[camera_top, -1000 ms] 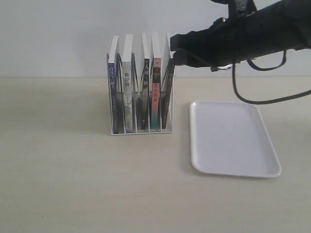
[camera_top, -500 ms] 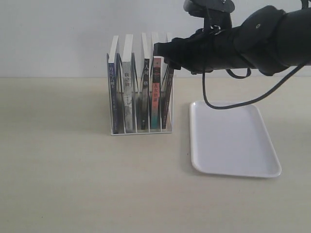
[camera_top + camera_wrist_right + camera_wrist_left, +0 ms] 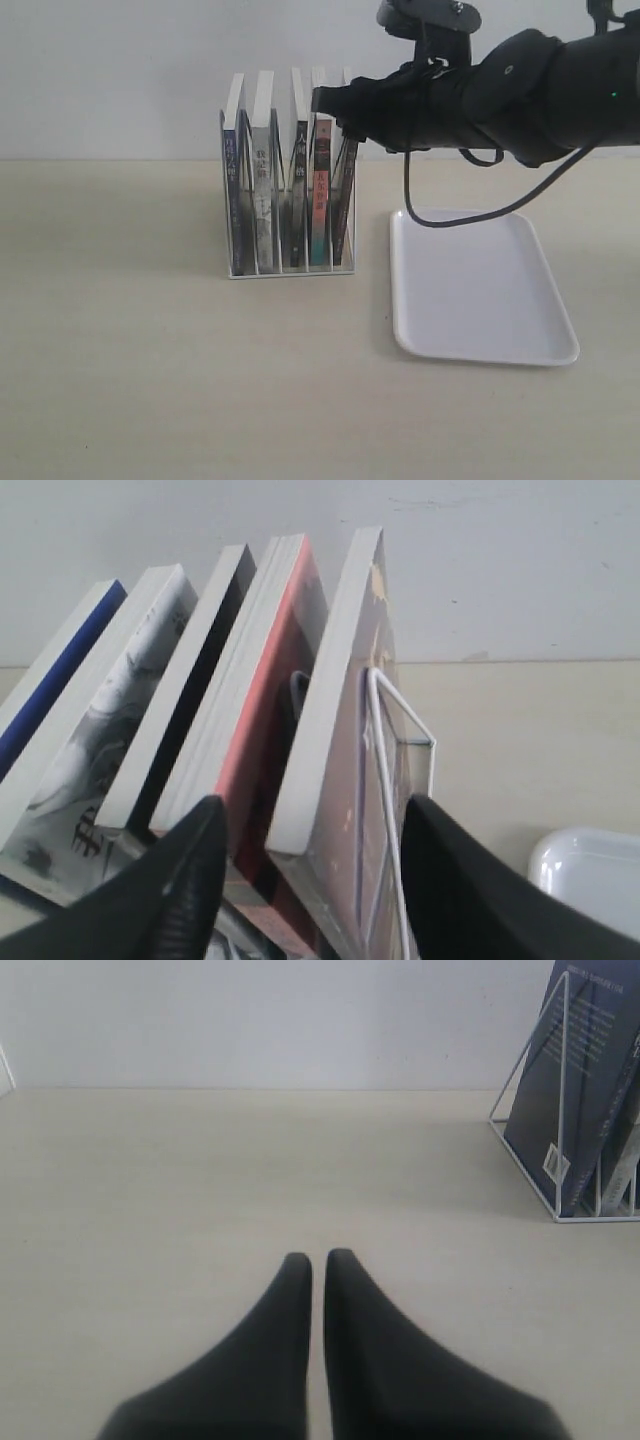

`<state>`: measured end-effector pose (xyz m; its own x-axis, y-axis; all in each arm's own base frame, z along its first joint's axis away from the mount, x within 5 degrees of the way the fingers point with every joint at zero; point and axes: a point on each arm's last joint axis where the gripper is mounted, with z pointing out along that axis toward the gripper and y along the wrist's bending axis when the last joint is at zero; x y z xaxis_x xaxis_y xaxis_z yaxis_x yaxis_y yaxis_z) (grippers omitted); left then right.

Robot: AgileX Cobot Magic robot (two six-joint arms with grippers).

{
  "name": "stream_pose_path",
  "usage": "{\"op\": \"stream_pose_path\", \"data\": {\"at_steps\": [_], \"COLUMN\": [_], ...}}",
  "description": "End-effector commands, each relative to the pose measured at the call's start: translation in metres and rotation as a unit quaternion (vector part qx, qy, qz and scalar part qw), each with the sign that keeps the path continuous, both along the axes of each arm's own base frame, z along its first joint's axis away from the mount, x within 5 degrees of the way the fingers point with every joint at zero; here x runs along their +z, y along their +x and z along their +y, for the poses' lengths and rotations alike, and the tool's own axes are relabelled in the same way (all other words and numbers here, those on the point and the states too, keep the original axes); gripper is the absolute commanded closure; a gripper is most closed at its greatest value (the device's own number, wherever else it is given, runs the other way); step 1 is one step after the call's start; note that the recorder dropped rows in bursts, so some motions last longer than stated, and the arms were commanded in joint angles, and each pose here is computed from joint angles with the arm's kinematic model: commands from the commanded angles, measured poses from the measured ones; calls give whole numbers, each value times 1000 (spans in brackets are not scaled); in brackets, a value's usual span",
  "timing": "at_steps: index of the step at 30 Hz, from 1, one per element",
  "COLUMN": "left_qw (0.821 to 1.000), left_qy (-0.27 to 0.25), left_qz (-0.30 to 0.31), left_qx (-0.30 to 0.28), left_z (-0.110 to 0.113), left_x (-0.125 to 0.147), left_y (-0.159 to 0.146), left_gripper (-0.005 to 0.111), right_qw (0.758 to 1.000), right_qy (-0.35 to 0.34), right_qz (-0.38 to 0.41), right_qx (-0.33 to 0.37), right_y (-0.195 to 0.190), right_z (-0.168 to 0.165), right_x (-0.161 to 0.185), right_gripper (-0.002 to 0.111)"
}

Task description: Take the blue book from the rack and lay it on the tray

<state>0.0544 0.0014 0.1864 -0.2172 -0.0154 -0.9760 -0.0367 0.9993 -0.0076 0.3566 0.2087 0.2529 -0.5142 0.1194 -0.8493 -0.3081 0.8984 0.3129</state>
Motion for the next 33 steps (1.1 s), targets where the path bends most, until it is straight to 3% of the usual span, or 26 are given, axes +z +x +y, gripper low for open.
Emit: {"op": "stream_pose_path", "data": {"at_steps": [1,6,17,33], "left_qw": [1000,1000,1000,1000], "left_qy": [0,0,0,0], "left_qz": [-7,-7,-7,-7], "left_qx": [1,1,1,1], "left_z": [0,0,0,0], "left_x": [0,0,0,0], "left_y": [0,0,0,0], "left_gripper": [103,103,103,103], "right_qw": [1000,1000,1000,999], "right_qy": [2,0,-1,17], "right_qz": [-7,-14,-20,-42], "right_qx": [4,-4,-7,5], "right_y": [7,12,14,18], "right_z": [10,12,13,18], "right_x": [-2,-6,-6,20], "right_gripper": [57,62,107,109]}}
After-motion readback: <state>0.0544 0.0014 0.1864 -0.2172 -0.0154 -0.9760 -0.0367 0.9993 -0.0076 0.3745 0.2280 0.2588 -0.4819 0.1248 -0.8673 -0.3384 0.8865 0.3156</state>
